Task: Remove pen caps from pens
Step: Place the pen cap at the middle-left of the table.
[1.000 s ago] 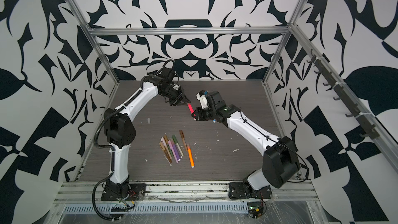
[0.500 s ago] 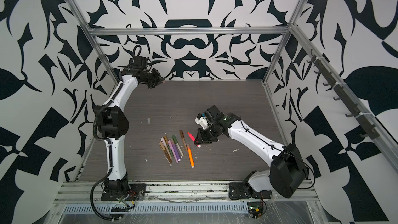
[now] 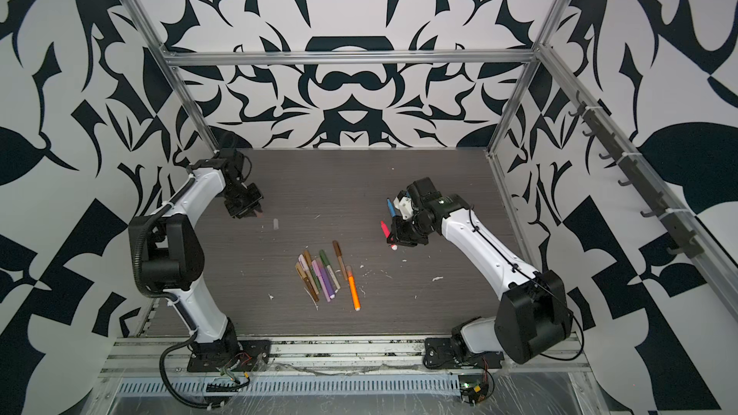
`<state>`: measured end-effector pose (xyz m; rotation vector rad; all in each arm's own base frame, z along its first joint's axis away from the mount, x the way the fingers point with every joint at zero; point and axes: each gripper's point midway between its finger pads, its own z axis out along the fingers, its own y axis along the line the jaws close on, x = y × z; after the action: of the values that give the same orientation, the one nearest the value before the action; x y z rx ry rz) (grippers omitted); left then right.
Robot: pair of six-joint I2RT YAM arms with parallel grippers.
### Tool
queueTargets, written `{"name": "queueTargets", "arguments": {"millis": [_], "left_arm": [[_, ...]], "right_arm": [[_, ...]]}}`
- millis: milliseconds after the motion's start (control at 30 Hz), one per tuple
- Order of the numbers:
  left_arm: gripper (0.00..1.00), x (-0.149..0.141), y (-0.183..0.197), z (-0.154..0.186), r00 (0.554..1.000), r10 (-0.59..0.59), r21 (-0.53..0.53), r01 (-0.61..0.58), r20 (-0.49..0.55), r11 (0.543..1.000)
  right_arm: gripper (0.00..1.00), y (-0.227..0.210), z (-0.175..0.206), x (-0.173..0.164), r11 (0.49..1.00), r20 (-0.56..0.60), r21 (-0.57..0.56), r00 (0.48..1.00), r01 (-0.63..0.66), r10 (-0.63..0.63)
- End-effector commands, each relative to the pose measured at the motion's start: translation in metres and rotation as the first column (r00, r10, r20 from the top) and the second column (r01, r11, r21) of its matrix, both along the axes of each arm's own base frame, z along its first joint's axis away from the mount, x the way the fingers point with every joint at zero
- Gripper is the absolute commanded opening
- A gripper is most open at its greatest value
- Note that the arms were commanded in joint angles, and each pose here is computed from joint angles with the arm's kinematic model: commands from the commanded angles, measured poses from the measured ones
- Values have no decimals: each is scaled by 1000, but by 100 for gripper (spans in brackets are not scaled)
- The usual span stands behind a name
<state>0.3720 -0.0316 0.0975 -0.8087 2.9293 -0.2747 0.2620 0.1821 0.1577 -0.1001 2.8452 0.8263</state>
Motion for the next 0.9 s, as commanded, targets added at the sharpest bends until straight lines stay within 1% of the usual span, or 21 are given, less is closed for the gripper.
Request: {"name": "queueTargets", "arguments": {"millis": [0,67,300,533,600,800,867], "left_arm": [[0,-14,-6,-14,997,-66,-5,66,-42,998],[0,-8,-12,-20,996,-80,-38,78,-34,996],[0,9,-10,-37,993,-102,-40,100,-58,994],[1,6,-8,-52,989,-114,-41,111,-90,993],[4,6,-9,-53,990,-113,-49,110,-85,993],[23,6,-11,-55,990,-113,-58,108,-83,992],[25,7,-12,-54,990,-113,-64,108,-78,992]], "right_arm": [[0,-6,13,9,1000,40,-8,999,-15,16],[0,-8,15,12,1000,39,-5,999,-14,14],[0,-9,26,13,1000,54,-1,998,-16,16],[0,-15,26,8,1000,61,-21,998,-6,7],[0,-15,26,7,1000,62,-20,998,-5,7],[0,-15,25,8,1000,57,-22,998,-5,6],[0,-15,26,10,1000,56,-24,998,-3,4]]}}
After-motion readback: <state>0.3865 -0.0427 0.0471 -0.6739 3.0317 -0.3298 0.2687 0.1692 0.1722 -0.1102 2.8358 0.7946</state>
